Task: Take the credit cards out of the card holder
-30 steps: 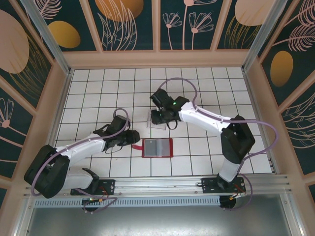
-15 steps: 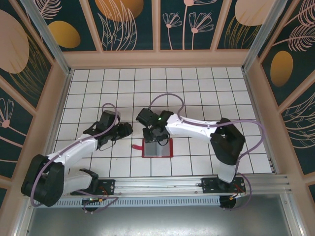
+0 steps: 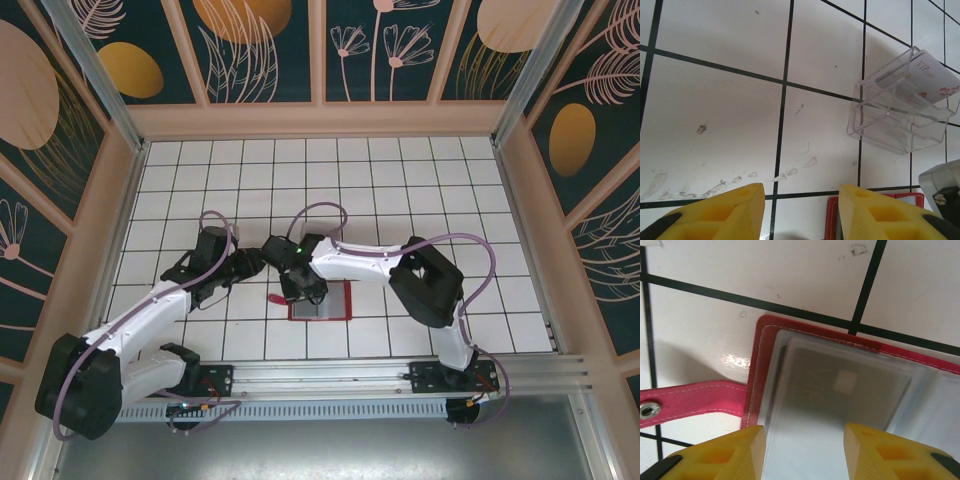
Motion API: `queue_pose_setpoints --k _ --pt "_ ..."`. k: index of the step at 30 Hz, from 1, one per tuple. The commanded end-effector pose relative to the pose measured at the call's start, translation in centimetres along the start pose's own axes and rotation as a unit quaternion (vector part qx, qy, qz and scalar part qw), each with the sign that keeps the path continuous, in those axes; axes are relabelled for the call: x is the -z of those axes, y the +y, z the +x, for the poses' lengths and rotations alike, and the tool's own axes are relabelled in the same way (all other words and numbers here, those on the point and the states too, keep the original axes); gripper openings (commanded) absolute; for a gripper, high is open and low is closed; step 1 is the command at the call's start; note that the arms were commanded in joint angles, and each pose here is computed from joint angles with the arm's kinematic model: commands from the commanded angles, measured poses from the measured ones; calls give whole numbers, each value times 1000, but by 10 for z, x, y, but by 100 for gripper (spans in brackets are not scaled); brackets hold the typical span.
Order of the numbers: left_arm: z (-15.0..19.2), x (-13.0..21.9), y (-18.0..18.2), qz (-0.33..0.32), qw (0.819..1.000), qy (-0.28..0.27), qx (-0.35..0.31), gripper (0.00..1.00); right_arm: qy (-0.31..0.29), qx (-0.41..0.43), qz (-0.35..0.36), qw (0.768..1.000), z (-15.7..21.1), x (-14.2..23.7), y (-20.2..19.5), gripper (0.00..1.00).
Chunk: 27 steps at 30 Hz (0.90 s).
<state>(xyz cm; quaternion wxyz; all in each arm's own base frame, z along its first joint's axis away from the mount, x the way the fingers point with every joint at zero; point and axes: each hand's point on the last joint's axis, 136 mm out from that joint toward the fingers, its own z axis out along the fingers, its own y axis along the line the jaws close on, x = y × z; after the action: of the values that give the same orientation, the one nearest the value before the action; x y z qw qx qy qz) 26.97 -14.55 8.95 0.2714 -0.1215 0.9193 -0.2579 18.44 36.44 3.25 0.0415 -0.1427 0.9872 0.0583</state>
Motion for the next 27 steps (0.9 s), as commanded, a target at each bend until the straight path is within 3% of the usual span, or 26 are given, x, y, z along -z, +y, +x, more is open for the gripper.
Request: queue_pose_setpoints --k 1,10,20,27 --pt "0 2 6 -8 1000 -3 -3 44 12 1 36 999 8 -7 -9 46" --pt "2 0 3 -2 1000 6 -3 43 27 -1 61 998 16 -22 -19 45" --pt "2 1 2 1 1000 6 -3 43 18 0 53 998 14 -18 -15 14" --pt "8 2 -7 23 999 25 -7 42 -13 3 7 1000 -2 3 9 8"
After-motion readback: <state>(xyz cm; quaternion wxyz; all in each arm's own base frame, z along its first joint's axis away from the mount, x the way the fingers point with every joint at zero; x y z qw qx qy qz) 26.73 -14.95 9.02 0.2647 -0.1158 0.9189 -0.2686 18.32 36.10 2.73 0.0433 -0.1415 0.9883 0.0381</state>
